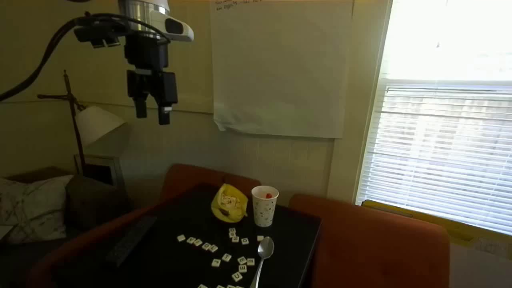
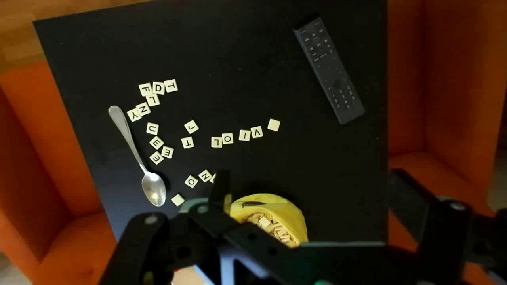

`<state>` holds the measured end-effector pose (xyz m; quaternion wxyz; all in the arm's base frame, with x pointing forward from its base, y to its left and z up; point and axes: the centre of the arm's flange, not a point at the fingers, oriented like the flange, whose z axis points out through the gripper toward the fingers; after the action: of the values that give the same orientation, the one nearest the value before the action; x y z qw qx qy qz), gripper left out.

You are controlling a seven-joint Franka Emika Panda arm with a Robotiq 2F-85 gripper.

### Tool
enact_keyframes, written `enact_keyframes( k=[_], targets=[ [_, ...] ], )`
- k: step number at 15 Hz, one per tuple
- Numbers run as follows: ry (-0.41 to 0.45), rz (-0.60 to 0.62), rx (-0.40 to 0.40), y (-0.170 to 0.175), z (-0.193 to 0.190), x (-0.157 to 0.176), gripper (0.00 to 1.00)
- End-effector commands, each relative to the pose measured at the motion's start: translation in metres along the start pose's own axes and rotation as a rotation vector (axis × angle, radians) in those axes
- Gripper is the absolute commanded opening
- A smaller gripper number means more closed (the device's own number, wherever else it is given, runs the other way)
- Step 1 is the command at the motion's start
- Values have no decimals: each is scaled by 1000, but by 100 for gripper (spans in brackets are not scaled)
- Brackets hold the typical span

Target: Remove the red marker from the cup and place it on the table.

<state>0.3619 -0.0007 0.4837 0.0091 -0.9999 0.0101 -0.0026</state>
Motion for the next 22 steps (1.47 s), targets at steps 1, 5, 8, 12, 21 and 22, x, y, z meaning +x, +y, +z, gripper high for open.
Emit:
enact_keyframes(
  k=[1,5,8,12,21,22],
  targets=[
    [0,0,0,0,0,0,100],
    [0,0,0,0,0,0,100],
    [0,0,0,0,0,0,100],
    [0,0,0,0,0,0,100],
    [62,137,-41,11,19,46,100],
    [94,158,-63,16,24,58,100]
  ],
)
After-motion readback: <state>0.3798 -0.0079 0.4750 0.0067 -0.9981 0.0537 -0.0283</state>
